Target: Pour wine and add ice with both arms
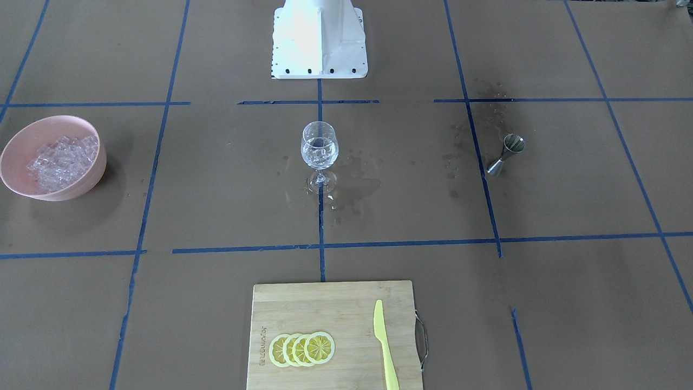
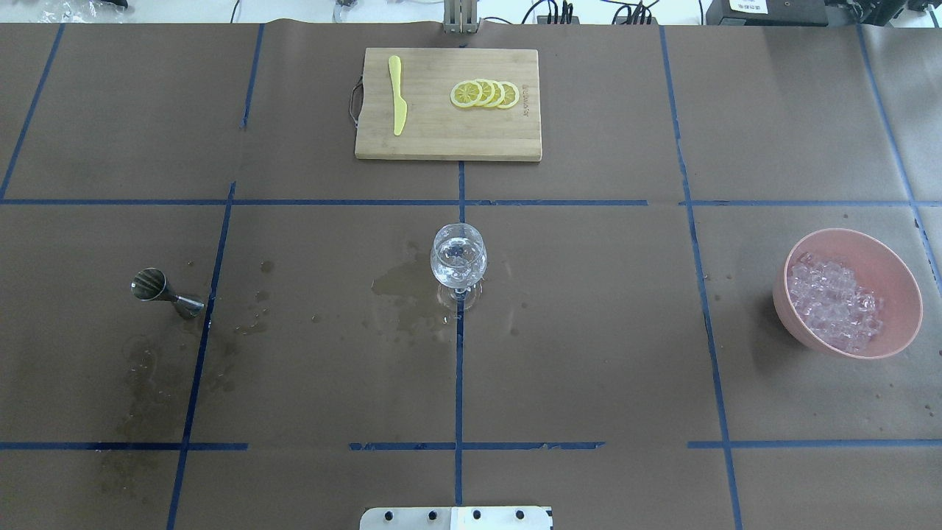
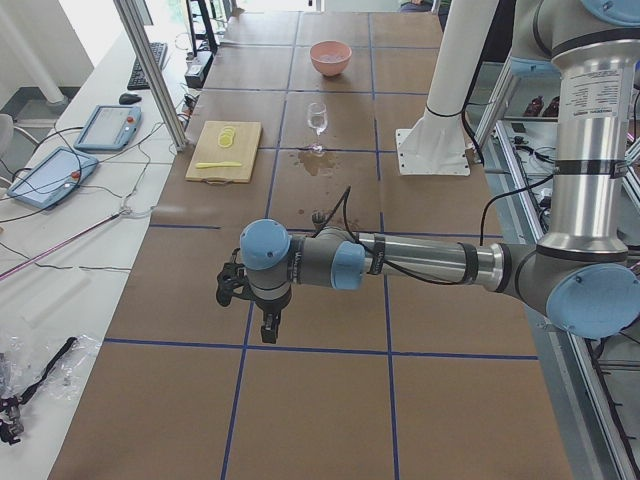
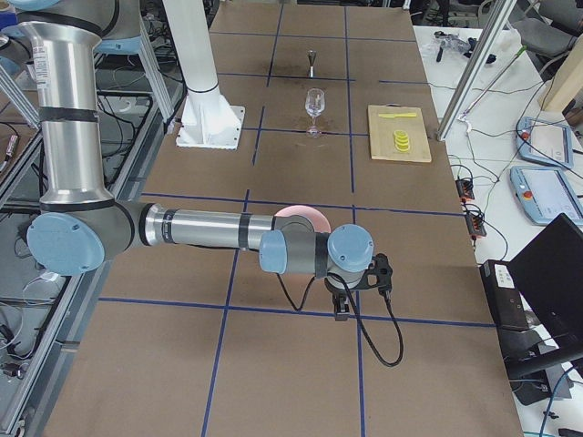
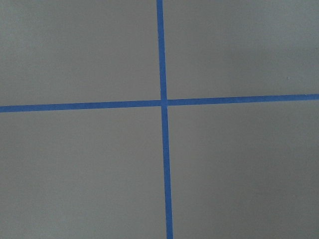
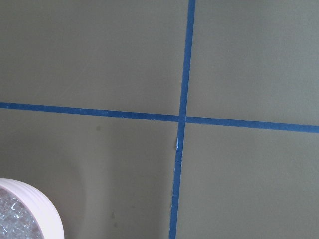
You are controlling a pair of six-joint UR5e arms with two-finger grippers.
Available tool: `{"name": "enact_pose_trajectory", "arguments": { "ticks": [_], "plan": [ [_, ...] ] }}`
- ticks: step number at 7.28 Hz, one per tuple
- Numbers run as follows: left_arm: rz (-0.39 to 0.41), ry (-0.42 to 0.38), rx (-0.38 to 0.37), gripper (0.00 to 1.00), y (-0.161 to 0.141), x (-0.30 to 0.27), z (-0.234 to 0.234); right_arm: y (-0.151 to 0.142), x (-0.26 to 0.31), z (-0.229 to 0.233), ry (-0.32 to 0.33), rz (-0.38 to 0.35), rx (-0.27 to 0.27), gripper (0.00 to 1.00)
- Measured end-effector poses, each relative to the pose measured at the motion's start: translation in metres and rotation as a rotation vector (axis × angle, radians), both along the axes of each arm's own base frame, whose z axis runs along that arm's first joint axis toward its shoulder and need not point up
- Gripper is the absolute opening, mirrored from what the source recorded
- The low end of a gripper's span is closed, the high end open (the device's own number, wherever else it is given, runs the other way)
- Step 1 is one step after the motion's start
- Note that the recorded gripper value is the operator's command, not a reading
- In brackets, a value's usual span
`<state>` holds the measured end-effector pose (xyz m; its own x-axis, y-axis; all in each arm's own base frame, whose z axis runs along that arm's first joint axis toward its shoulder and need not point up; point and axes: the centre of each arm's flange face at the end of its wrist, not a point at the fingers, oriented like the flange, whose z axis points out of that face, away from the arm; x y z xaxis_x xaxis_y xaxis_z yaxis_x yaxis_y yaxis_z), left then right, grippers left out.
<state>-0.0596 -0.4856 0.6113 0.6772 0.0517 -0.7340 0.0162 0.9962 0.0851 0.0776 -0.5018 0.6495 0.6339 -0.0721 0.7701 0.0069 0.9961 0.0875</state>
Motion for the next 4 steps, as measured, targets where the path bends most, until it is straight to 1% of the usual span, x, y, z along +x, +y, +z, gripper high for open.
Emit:
{"name": "enact_pose_trajectory", "arguments": {
  "ticks": [1,3,4],
  "plan": [
    [0.000,0.000,0.002,1.00,0.000,0.000,-0.001,-0.001,0.000,-0.008,0.001,0.017,-0.004,1.00],
    [0.001,0.000,0.004,1.00,0.000,0.000,-0.002,-0.001,0.000,-0.035,0.005,0.081,-0.024,1.00],
    [0.001,0.000,0.005,1.00,-0.001,0.000,-0.002,0.000,0.000,-0.041,0.006,0.093,-0.027,1.00]
  ]
}}
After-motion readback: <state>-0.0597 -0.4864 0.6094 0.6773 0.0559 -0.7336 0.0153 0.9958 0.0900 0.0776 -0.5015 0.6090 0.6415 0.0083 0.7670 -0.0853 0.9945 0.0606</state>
